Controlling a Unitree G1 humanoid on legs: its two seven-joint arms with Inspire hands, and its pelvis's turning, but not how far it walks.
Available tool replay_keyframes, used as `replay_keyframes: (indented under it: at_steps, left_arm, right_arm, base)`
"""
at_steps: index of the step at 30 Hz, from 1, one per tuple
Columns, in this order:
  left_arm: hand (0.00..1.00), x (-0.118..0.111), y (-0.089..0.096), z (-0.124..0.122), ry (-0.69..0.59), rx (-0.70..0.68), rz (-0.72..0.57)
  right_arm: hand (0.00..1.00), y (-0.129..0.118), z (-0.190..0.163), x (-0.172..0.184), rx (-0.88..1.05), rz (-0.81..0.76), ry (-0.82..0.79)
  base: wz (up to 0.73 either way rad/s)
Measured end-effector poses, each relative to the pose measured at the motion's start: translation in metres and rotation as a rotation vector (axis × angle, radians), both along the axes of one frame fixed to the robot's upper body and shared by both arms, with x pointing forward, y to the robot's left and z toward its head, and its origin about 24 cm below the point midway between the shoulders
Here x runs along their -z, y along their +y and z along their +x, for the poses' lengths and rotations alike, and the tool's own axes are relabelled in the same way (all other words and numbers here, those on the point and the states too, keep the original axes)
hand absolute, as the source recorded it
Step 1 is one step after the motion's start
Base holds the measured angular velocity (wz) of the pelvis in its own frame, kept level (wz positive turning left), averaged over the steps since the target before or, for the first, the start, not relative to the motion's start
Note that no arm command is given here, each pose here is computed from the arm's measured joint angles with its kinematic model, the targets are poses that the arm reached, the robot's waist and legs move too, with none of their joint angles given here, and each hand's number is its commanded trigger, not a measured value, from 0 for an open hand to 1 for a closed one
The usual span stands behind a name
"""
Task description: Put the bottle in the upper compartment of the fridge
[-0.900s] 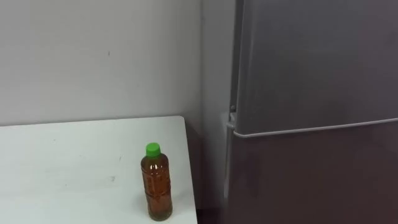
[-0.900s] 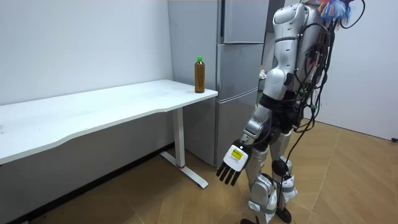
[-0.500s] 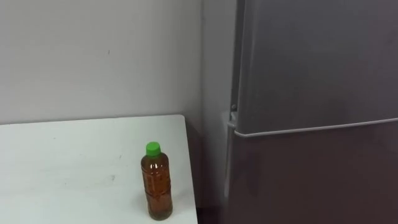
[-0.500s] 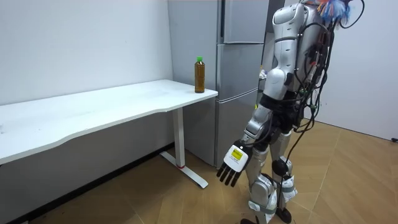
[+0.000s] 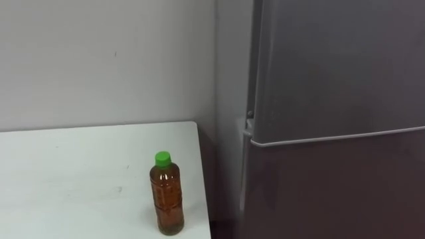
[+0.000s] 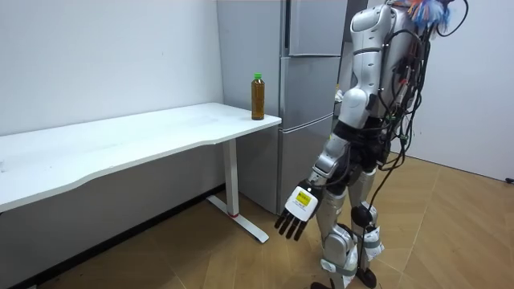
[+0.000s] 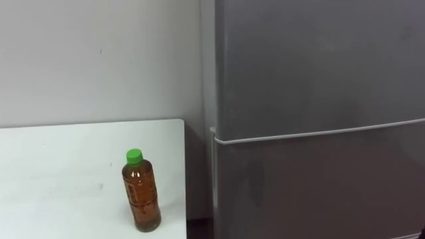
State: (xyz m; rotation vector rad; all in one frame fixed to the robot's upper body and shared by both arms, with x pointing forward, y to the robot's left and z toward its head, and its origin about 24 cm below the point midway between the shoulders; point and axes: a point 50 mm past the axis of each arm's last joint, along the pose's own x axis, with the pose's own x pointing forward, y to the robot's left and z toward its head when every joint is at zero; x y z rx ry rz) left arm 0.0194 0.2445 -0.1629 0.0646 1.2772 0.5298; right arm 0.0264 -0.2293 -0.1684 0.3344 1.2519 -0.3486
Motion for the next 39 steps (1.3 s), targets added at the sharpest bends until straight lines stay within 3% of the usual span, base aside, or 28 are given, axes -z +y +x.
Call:
replay_keyframes:
  at_steps: [5,10,20,31,39]
  left_arm:
    - [0.00,-0.006,0.008,0.013,-0.100,-0.139,0.037]
    - [0.00,-0.020,0.017,0.042,-0.291,-0.280,0.054]
    - [0.00,-0.054,0.030,0.088,-0.571,-0.377,0.104]
    - [0.00,-0.134,0.040,0.152,-1.018,-0.415,0.177]
    - [0.00,-0.182,0.036,0.171,-1.234,-0.402,0.192]
  right_arm:
    - [0.00,-0.001,-0.001,0.000,0.001,-0.001,-0.004]
    - [0.00,-0.005,0.001,-0.002,-0.008,-0.014,-0.023]
    - [0.00,-0.014,-0.001,-0.004,0.033,-0.046,-0.041]
    - [0.00,-0.016,0.000,-0.007,0.003,-0.072,-0.072]
    - [0.00,-0.015,-0.002,-0.006,-0.001,-0.070,-0.064]
  base:
    - [0.03]
    - [-0.01]
    - [-0.01]
    - [-0.04]
    - [0.00]
